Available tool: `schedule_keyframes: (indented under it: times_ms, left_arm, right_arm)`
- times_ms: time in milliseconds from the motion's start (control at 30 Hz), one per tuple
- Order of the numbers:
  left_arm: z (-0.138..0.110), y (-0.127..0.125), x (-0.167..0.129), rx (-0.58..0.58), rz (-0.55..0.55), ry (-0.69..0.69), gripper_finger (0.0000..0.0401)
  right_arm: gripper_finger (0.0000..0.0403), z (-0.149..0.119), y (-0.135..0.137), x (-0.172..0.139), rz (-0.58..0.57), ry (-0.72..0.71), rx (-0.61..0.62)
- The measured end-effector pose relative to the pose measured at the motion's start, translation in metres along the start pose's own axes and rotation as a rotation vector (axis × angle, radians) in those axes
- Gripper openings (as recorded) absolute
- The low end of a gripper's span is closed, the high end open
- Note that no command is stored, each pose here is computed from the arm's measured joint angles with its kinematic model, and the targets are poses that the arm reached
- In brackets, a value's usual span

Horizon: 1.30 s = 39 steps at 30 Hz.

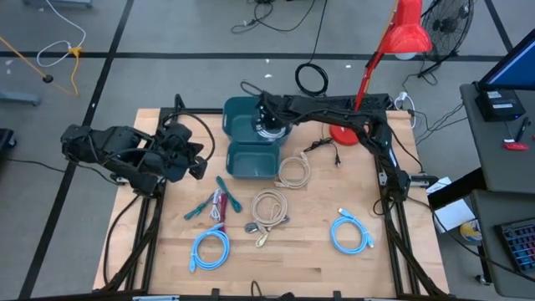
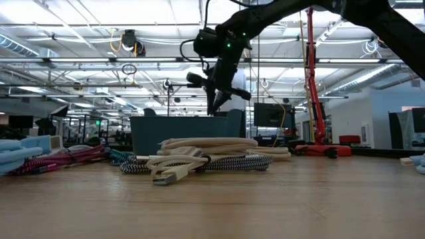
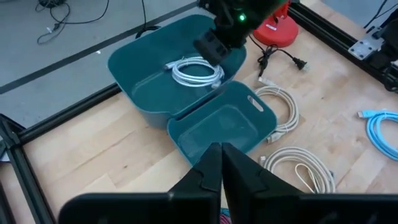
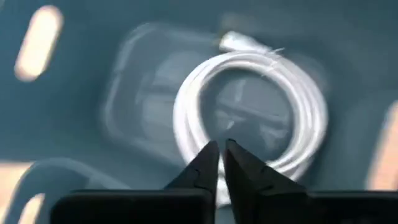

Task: Pick & Place USB Port
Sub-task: Put the white HDMI cable into the top blue bin, then put the left blue charger cable into the bottom blue bin

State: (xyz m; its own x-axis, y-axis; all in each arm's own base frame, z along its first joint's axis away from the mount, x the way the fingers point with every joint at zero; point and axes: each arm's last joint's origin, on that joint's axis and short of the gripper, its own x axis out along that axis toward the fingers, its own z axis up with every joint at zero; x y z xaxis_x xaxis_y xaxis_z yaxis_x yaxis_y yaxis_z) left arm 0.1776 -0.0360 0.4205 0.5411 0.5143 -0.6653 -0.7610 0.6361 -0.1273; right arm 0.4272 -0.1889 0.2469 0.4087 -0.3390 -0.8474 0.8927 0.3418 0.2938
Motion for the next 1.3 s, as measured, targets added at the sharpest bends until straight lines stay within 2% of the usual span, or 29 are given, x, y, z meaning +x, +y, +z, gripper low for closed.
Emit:
schedule_keyframes:
  times_ms: [100,300,433,533,700,800,967,1133,1300]
  left_arm:
    - [0.000,0.000,0.000,0.002,0.006,-0.011,0.0006]
    - [0.000,0.000,0.000,0.007,0.008,-0.013,0.0012]
    - [0.000,0.000,0.000,0.017,0.008,-0.013,0.0003]
    - [0.000,0.000,0.000,0.017,0.008,-0.012,0.0012]
    - [0.000,0.000,0.000,0.013,-0.004,0.001,0.0009]
    - [0.000,0.000,0.000,0.013,-0.005,0.002,0.0003]
    - [0.000,-0.001,0.000,0.010,-0.007,0.003,0.0017]
    - [-0.001,-0.002,-0.001,0.009,-0.017,0.003,0.0008]
    - [-0.002,-0.002,-0.002,0.007,-0.019,-0.001,0.0010]
  right_arm:
    - [0.0004,-0.008,0.008,-0.003,0.029,0.018,-0.052]
    - [0.0001,-0.021,0.014,-0.002,-0.024,0.021,-0.111]
    - [0.0001,-0.023,0.014,0.002,-0.080,-0.037,-0.119]
    - [0.0000,-0.020,0.014,0.008,-0.067,-0.045,-0.105]
    - [0.0000,-0.028,0.011,0.025,-0.072,0.029,-0.100]
    - [0.0000,-0.029,0.017,0.031,-0.051,0.010,-0.097]
    - [0.0000,-0.039,0.010,0.046,-0.110,0.081,-0.133]
    - [0.0000,-0.045,0.009,0.052,-0.131,0.118,-0.146]
    - [0.0000,-0.040,0.014,0.046,-0.113,0.036,-0.137]
